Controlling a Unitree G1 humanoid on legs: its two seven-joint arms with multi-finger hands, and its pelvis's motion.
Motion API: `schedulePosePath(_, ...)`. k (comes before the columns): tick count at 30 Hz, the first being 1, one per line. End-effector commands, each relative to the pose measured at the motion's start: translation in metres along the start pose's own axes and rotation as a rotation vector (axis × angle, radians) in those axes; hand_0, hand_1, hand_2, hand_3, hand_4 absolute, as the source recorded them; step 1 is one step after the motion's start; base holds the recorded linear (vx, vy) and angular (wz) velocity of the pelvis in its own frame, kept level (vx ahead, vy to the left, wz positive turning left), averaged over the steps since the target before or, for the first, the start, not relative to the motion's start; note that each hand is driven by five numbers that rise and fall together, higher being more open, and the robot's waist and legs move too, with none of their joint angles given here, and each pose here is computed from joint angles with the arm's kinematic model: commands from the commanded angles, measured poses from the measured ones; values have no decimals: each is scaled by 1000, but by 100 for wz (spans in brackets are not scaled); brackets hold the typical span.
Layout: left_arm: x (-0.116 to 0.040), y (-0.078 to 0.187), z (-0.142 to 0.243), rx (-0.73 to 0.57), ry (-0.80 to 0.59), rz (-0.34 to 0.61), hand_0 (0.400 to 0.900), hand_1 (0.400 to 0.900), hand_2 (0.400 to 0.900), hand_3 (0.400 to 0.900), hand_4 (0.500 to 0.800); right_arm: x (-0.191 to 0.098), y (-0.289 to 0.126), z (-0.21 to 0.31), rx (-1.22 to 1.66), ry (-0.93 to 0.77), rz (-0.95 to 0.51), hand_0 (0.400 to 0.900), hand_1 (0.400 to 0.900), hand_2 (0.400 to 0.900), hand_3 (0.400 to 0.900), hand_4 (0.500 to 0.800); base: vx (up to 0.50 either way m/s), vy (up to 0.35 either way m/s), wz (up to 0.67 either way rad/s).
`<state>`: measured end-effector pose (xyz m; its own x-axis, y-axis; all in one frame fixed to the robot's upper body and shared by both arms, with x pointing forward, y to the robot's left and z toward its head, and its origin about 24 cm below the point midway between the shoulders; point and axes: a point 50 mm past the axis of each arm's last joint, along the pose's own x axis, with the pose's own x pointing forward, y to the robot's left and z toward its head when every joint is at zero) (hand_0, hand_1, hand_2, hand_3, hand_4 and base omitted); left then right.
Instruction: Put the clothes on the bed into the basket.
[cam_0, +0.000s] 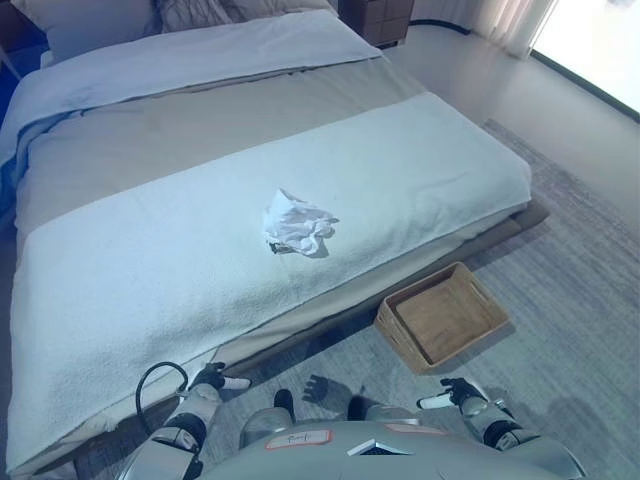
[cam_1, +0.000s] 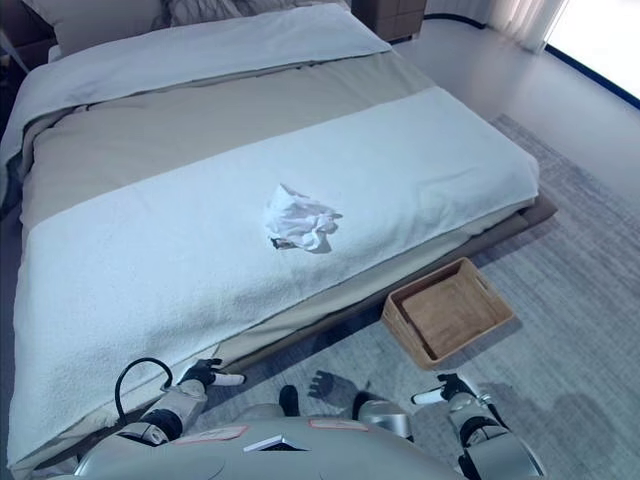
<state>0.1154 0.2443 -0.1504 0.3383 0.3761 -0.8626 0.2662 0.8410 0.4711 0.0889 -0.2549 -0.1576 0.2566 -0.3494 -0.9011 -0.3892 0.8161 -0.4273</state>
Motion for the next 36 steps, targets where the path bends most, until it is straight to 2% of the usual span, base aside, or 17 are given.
schedulePosePath(1, 3, 34, 40, 19, -118, 119, 900, 900, 900, 900, 800, 3, -38, 25, -7, -43, -99, 900, 900, 900, 900, 800, 40, 234, 8)
schedulePosePath(8, 1, 35, 58, 44, -165, 106, 900, 900, 900, 900, 800, 1, -48, 43, -18, -106, -136, 900, 900, 900, 900, 800, 80, 222, 51)
schedulePosePath(10, 1, 36, 64, 48, -179, 109, 900, 900, 900, 900, 800, -2, -60, 63, -28, -179, -181, 900, 900, 900, 900, 800, 249, 72, 66)
schedulePosePath(16, -8, 44, 102, 41, -310, 154, 900, 900, 900, 900, 800, -40, -108, 157, -39, -557, -365, 900, 900, 900, 900, 800, 295, -15, 78)
schedulePosePath(21, -9, 36, 92, 47, -314, 153, 900, 900, 900, 900, 800, -77, -125, 193, -58, -800, -469, 900, 900, 900, 900, 800, 329, -115, 101)
schedulePosePath(27, -7, 26, 88, 94, -280, 142, 900, 900, 900, 900, 800, -99, -141, 215, 4, -891, -549, 900, 900, 900, 900, 800, 258, -139, 54)
schedulePosePath(36, -3, 35, 82, 59, -210, 184, 900, 900, 900, 900, 800, -127, -148, 260, 273, -983, -506, 900, 900, 900, 900, 800, 159, -80, 12)
